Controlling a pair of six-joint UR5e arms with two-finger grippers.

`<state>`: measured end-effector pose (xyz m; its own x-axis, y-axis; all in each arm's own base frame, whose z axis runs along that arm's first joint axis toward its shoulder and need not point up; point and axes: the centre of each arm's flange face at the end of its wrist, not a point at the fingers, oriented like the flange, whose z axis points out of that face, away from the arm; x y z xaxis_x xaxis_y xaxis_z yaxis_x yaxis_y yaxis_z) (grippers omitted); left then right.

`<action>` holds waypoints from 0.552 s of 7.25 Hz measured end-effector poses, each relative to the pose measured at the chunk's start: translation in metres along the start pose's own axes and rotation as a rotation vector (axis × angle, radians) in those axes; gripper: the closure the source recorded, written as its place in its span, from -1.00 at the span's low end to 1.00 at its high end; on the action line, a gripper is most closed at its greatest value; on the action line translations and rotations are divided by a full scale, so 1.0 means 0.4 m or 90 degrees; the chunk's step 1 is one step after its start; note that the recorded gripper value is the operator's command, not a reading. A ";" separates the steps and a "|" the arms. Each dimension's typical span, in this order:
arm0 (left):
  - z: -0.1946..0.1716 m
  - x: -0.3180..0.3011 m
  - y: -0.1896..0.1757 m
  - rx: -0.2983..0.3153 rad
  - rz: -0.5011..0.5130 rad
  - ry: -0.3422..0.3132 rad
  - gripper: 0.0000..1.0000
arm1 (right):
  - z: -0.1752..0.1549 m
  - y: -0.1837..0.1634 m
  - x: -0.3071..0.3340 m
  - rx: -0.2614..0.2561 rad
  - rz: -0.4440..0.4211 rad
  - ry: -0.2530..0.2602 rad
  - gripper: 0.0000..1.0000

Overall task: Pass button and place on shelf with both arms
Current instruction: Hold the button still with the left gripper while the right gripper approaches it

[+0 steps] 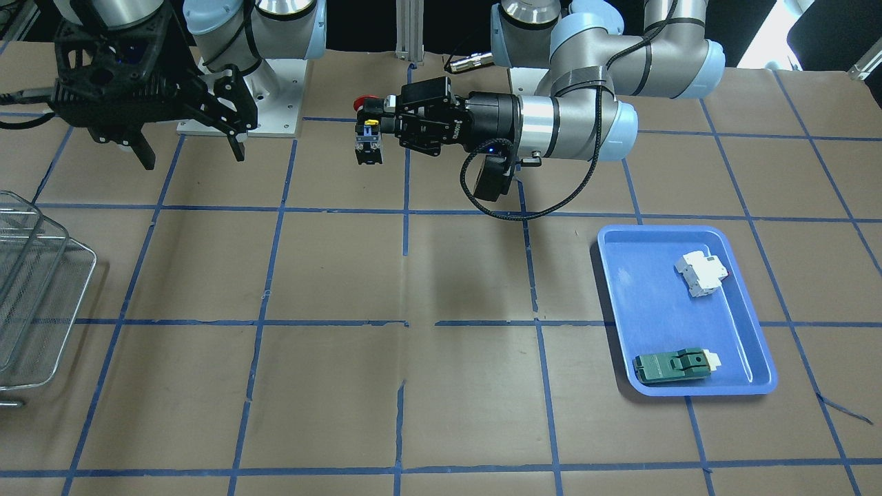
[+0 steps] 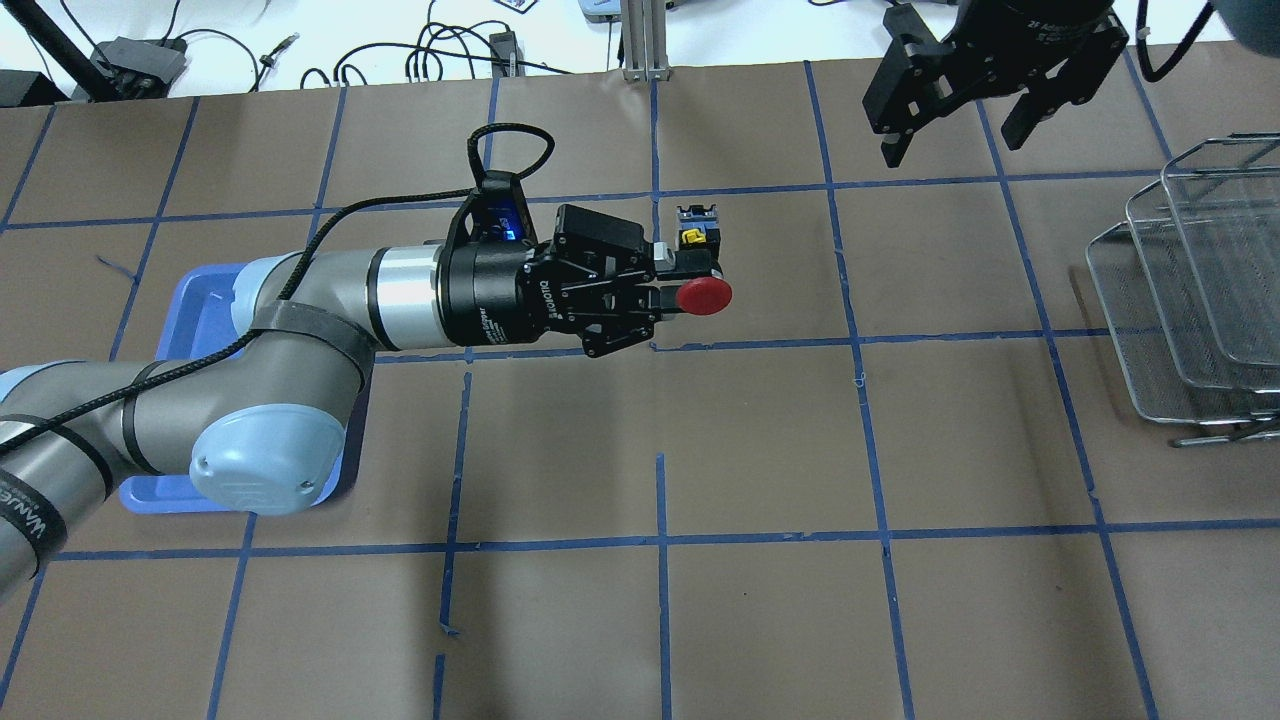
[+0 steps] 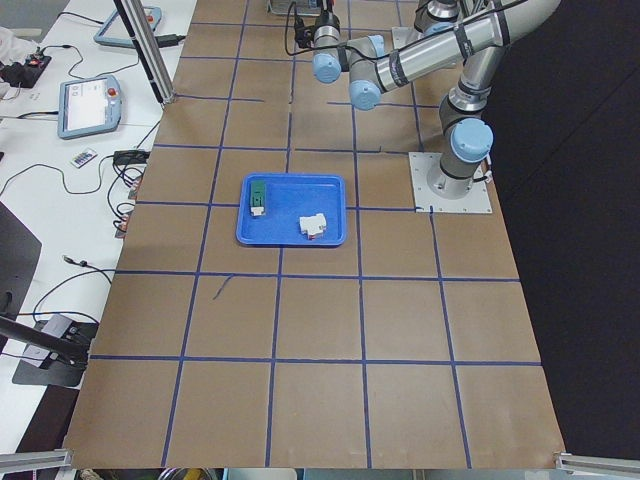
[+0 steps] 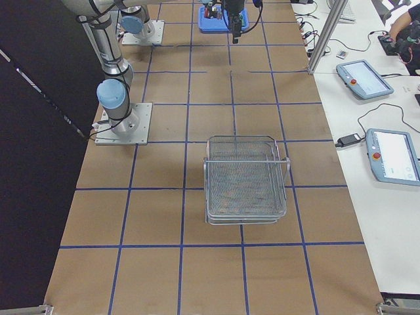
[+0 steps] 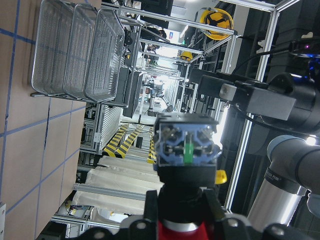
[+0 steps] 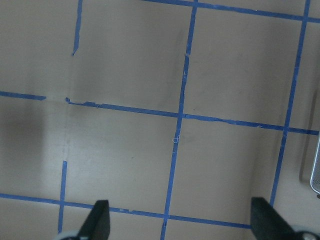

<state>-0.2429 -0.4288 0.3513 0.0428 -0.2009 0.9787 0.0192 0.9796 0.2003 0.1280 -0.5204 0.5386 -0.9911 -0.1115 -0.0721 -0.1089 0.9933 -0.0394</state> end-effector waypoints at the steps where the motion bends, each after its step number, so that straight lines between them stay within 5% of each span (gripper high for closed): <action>1: 0.000 0.001 0.000 0.000 0.000 0.000 1.00 | 0.020 -0.016 0.056 -0.012 0.028 -0.078 -1.00; 4: 0.000 0.001 0.002 0.000 0.000 0.000 1.00 | 0.111 -0.037 0.199 -0.054 0.133 -0.424 -1.00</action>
<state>-0.2429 -0.4281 0.3519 0.0429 -0.2004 0.9788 0.0193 0.9797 0.1997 0.0541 -0.5455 0.4893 -0.7375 0.1133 -0.6658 0.0466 0.9920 0.1173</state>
